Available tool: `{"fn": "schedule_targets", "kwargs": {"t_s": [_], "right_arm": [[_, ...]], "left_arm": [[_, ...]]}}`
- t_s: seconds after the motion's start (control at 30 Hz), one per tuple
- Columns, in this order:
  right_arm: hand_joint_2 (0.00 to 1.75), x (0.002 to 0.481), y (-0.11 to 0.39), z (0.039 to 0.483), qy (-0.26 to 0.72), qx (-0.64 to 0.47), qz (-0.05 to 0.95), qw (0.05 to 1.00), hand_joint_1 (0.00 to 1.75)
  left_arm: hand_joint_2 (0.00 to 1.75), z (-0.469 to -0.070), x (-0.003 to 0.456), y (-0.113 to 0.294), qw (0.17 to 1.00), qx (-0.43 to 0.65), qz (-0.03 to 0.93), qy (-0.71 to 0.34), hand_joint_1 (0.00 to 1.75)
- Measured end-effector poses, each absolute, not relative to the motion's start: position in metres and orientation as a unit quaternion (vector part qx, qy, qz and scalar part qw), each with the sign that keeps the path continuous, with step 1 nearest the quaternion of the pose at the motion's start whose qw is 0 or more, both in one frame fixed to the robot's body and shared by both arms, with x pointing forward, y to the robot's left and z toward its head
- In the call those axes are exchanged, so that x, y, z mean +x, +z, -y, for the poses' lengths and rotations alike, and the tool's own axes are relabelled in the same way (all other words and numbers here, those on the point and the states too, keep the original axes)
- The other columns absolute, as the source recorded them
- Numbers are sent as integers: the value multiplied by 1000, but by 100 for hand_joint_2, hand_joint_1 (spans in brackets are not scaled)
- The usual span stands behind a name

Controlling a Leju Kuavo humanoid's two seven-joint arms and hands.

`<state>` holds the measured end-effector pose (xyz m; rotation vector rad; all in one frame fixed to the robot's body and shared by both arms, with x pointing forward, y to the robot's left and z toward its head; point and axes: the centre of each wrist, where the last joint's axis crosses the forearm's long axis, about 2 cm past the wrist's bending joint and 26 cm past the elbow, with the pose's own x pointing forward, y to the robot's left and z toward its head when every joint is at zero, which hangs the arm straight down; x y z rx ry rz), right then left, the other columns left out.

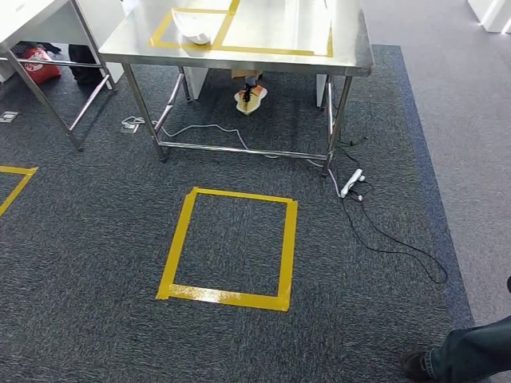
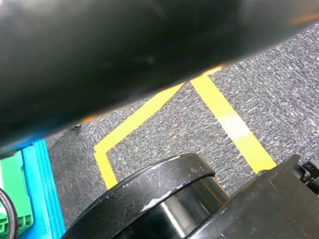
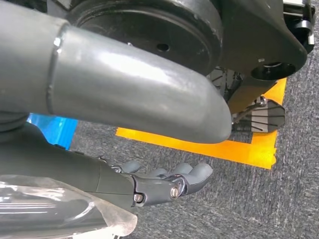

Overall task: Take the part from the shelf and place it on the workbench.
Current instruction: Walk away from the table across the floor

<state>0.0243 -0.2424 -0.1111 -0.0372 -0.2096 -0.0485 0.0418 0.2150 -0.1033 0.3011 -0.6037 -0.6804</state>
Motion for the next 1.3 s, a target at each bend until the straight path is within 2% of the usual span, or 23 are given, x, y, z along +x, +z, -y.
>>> {"fn": "schedule_targets", "kwargs": {"t_s": [1.3], "right_arm": [[0, 26, -111, 246, -7, -49, 115, 992, 0]], "left_arm": [[0, -213, 42, -103, 890, 143, 283, -326, 0]]}}
